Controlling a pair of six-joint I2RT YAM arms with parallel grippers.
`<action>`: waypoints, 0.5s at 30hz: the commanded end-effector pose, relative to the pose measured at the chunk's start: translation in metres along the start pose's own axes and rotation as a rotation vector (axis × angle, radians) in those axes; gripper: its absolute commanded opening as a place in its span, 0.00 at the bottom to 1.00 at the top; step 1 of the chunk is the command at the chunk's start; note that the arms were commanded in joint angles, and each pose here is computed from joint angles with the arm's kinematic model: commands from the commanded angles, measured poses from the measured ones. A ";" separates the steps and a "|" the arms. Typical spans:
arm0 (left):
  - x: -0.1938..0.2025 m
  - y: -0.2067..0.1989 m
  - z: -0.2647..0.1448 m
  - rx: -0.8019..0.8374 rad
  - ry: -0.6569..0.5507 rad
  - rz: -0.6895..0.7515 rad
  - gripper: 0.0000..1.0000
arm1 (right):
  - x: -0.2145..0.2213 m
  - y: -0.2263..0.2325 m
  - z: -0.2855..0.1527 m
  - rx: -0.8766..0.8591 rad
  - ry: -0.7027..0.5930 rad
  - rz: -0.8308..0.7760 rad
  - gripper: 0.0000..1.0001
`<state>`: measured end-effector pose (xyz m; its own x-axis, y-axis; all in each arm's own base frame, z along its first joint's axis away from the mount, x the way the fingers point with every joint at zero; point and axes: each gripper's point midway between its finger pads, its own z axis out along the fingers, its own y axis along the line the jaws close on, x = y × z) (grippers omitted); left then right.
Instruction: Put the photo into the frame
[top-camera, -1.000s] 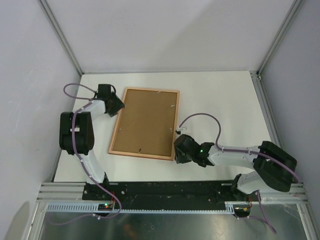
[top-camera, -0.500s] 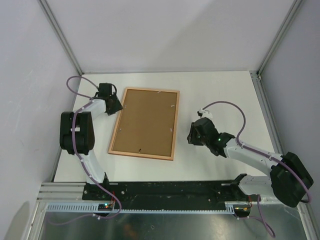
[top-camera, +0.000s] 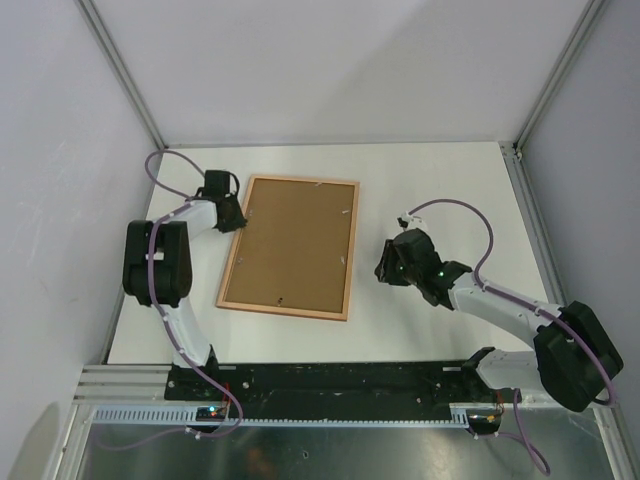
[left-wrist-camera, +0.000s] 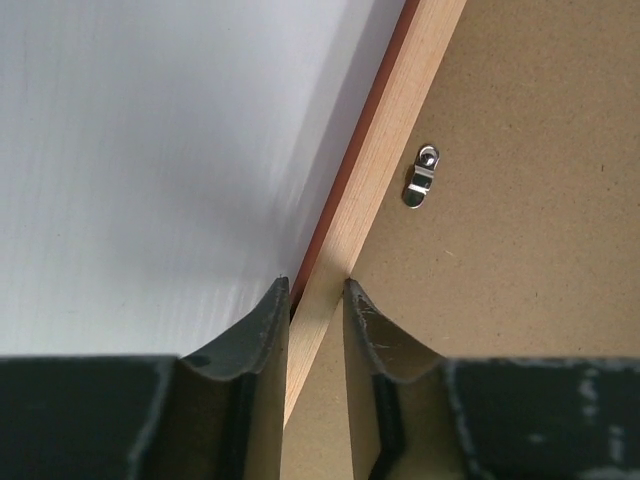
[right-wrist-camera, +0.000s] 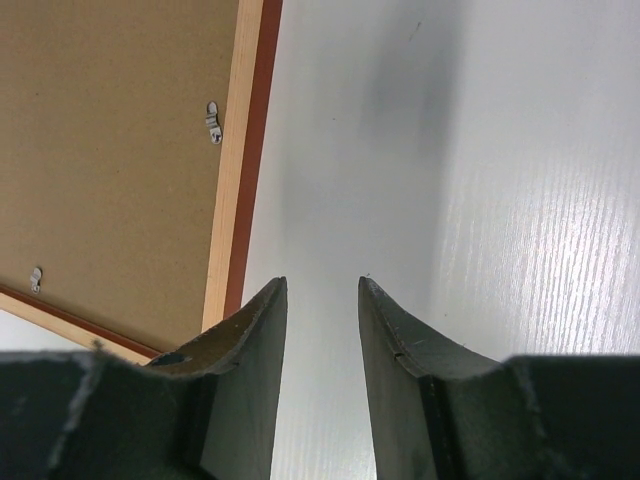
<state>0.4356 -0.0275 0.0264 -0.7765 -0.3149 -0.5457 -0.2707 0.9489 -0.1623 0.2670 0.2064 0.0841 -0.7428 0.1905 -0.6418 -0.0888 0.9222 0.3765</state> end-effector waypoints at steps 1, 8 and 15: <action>0.018 -0.002 -0.003 0.006 0.034 0.023 0.22 | -0.022 0.012 0.000 -0.039 -0.053 -0.007 0.39; 0.063 -0.023 -0.026 0.075 0.097 -0.013 0.01 | -0.035 0.014 0.007 -0.019 -0.070 -0.046 0.38; 0.151 -0.034 -0.051 0.100 0.213 -0.001 0.00 | -0.057 0.008 0.021 0.037 -0.073 -0.064 0.38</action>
<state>0.3677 -0.0888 0.0244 -0.7949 -0.3025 -0.5259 -0.1953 0.9483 -0.2503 0.2976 0.2115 0.0916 -0.7282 0.1558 -0.6674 -0.1048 0.9371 0.3331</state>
